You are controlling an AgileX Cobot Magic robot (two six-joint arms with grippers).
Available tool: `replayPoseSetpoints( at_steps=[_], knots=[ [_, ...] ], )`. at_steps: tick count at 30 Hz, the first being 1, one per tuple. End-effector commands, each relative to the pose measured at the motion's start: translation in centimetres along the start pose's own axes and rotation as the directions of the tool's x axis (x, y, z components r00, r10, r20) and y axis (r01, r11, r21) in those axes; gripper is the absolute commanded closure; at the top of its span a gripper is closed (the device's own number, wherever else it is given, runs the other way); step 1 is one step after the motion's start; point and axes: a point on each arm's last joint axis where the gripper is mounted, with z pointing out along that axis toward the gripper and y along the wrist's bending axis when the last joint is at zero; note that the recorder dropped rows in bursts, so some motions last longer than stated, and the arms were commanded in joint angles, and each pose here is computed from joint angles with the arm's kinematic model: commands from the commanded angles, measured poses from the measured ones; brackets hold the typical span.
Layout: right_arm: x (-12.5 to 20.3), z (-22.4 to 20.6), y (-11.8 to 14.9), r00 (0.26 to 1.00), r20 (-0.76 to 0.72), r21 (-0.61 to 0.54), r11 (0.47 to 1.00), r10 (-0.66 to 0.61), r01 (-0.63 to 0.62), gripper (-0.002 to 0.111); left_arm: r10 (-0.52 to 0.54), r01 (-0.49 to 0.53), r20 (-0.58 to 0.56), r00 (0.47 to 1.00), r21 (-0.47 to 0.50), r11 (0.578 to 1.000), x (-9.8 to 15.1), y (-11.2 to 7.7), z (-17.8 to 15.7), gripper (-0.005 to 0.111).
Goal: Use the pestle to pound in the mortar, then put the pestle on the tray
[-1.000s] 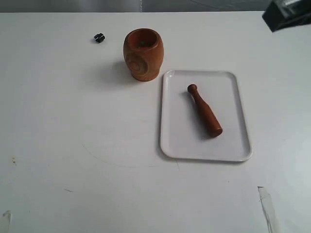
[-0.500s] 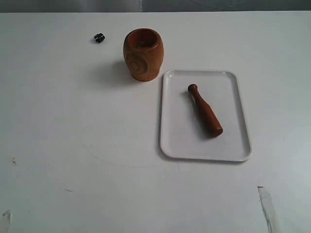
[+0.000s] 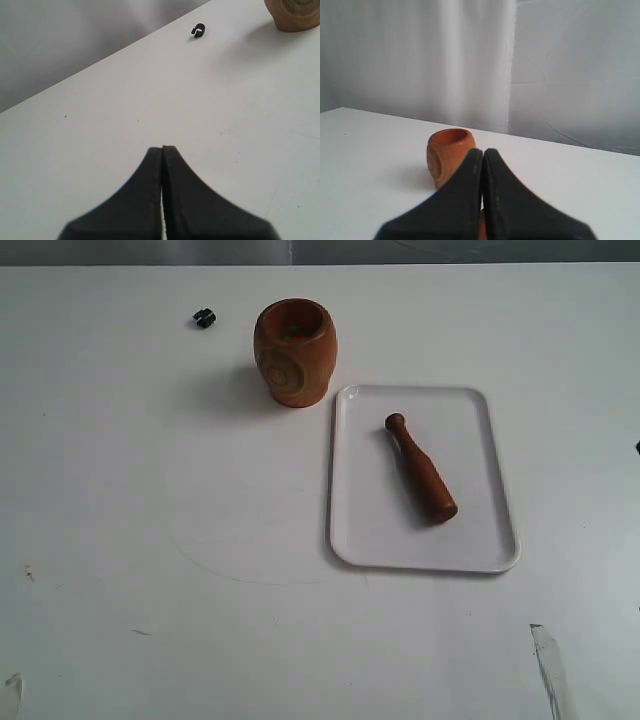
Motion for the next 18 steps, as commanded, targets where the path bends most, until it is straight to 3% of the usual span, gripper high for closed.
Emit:
replayPoseSetpoints(
  at_steps=[1,4,8,13,18],
  knots=[
    [0.4,-0.1,-0.5,0.999,-0.031,0.055,0.998,0.016,-0.014,0.108,-0.012,0.012,0.007,1.0,0.008,1.0,0.0,-0.1,0.0,0.107],
    [0.9,-0.1,-0.4,0.994,-0.09,0.055,0.996,0.069,-0.064,0.108,-0.012,0.012,0.007,1.0,0.008,1.0,0.0,-0.1,0.0,0.107],
    [1.8,-0.2,-0.2,0.94,-0.175,0.079,0.956,0.293,-0.284,0.108,-0.012,0.012,0.007,1.0,0.008,1.0,0.0,-0.1,0.0,0.107],
    [2.0,-0.3,-0.1,0.928,-0.202,0.079,0.949,0.314,-0.304,0.108,-0.012,0.012,0.007,1.0,0.008,1.0,0.0,-0.1,0.0,0.107],
    [2.9,-0.5,0.1,0.941,-0.311,0.032,0.991,0.133,-0.13,0.108,-0.012,0.012,0.007,1.0,0.008,1.0,0.0,-0.1,0.0,0.107]
  ],
)
